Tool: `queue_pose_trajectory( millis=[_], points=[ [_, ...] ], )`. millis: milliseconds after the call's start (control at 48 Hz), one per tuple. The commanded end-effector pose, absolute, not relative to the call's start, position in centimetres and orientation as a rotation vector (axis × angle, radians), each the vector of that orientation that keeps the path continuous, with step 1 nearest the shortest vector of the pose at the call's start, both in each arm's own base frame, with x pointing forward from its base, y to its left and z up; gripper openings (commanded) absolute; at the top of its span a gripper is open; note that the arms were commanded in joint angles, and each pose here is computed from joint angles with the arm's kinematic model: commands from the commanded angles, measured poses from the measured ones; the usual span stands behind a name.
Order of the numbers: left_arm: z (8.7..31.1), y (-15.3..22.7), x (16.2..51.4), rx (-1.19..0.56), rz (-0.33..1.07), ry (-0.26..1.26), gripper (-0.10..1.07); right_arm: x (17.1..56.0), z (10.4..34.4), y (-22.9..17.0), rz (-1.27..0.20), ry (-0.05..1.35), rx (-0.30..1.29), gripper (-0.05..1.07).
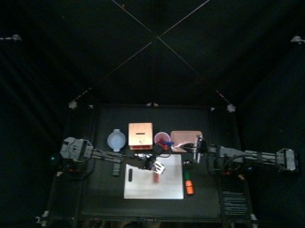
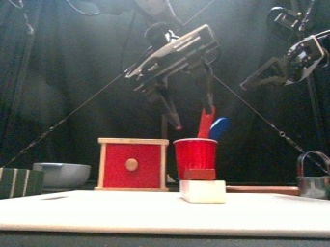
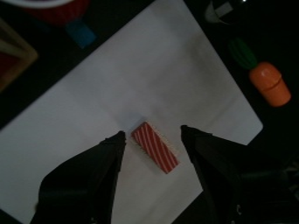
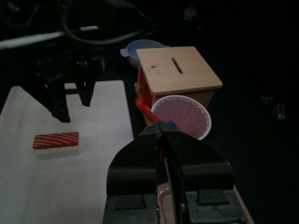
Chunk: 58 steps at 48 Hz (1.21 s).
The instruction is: Grab assembled salmon sushi
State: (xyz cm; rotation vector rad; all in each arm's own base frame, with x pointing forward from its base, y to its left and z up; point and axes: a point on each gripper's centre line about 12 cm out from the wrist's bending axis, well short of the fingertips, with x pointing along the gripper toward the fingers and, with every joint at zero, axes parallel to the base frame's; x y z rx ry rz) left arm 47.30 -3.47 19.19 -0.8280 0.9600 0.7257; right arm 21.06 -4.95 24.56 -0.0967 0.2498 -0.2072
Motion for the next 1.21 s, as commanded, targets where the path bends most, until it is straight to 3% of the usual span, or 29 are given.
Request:
queue_pose_trajectory(
  millis=[0,208,625,1188],
  points=[
    [19.6,-4.2,47.8,-0.883,0.775,0.909,0.89,21.3,25.0,-5.1,-0.211,0.238,-0.098,0.01],
    [18.2,-6.2,47.2,-0.957,0.917,0.886,0.89,21.3,25.1,-5.1,-0.211,0.238,-0.101,0.02],
    [15.4,-7.8,48.3,-1.004,0.962,0.909,0.89,21.2,24.7,-5.0,-0.208,0.247,-0.101,0.02],
    [13.5,-8.2,49.2,-1.044,0.992,0.947,0.89,21.0,24.2,-5.0,-0.207,0.260,-0.101,0.01]
  ],
)
